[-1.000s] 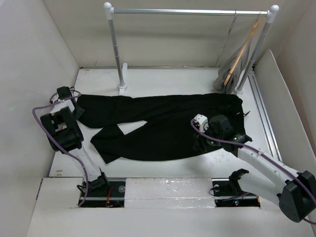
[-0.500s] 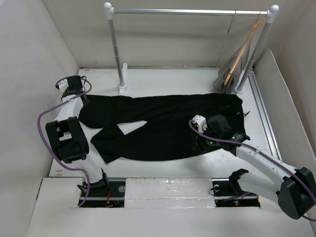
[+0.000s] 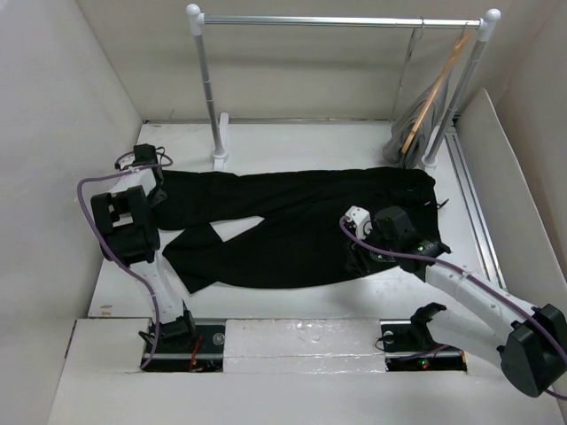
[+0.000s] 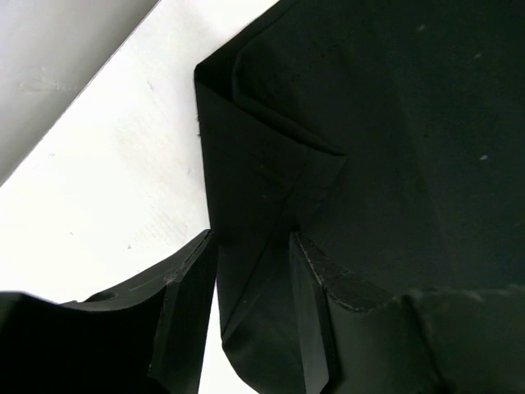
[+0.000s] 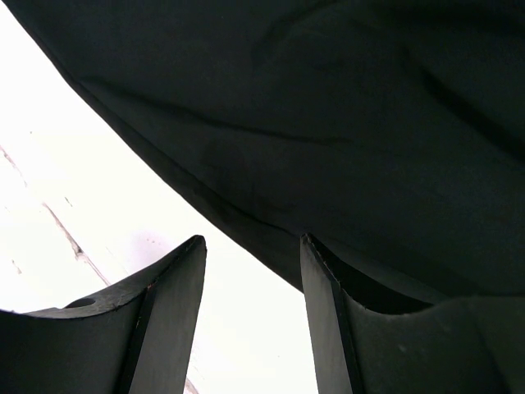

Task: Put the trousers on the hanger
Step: Flatten out the trousers at the center of the board.

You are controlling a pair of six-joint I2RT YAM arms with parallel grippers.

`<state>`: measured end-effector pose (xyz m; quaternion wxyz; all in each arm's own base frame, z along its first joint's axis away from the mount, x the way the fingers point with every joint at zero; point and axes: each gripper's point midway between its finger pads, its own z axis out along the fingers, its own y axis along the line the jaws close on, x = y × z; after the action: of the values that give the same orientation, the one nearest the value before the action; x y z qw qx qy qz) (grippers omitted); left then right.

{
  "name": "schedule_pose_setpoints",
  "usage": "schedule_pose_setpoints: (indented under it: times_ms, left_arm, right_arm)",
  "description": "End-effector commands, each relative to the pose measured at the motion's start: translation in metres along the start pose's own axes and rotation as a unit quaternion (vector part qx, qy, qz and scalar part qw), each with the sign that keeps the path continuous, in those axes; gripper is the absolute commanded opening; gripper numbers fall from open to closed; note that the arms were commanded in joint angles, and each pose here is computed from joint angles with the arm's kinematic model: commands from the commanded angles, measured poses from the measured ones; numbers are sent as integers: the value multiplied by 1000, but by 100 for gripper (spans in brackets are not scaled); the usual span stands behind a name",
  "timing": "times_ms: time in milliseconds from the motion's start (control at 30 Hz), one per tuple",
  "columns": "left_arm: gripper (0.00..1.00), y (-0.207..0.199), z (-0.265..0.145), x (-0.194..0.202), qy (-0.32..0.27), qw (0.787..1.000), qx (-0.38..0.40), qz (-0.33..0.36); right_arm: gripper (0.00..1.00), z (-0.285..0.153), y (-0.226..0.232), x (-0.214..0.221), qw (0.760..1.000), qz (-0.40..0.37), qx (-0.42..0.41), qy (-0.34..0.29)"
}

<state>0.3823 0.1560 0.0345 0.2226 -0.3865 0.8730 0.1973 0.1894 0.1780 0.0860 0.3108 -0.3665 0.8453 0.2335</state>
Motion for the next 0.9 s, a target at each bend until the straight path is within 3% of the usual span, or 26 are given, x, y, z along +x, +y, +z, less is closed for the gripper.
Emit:
schedule_pose_setpoints:
  times_ms: [0, 67, 133, 233, 400, 567, 800, 867]
  left_arm:
    - [35, -9, -13, -21, -28, 1000, 13, 3]
    - [31, -7, -8, -17, -21, 1000, 4, 4]
    - [12, -4, -7, -16, -22, 1000, -5, 2]
    - [0, 1, -7, -14, -22, 1000, -19, -2]
    - [0, 20, -20, -18, -35, 998, -41, -26]
    - [0, 50, -37, -21, -48, 993, -30, -101]
    - [0, 75, -29, -5, -11, 988, -46, -146]
    - [24, 74, -26, -2, 4, 988, -29, -153]
  right_arm:
    - [55, -4, 3, -18, 999, -18, -4, -28]
    - [55, -4, 3, -18, 1000, -17, -3, -26]
    - [55, -5, 1, -20, 999, -20, 1, -28]
    - [55, -7, 0, -22, 999, -24, 5, -28]
    - [55, -8, -2, -26, 999, -27, 9, -30]
    - [55, -13, -3, -29, 999, -37, 17, -33]
    - [55, -16, -3, -27, 999, -47, 15, -21]
    - [56, -18, -2, -29, 998, -49, 14, -22]
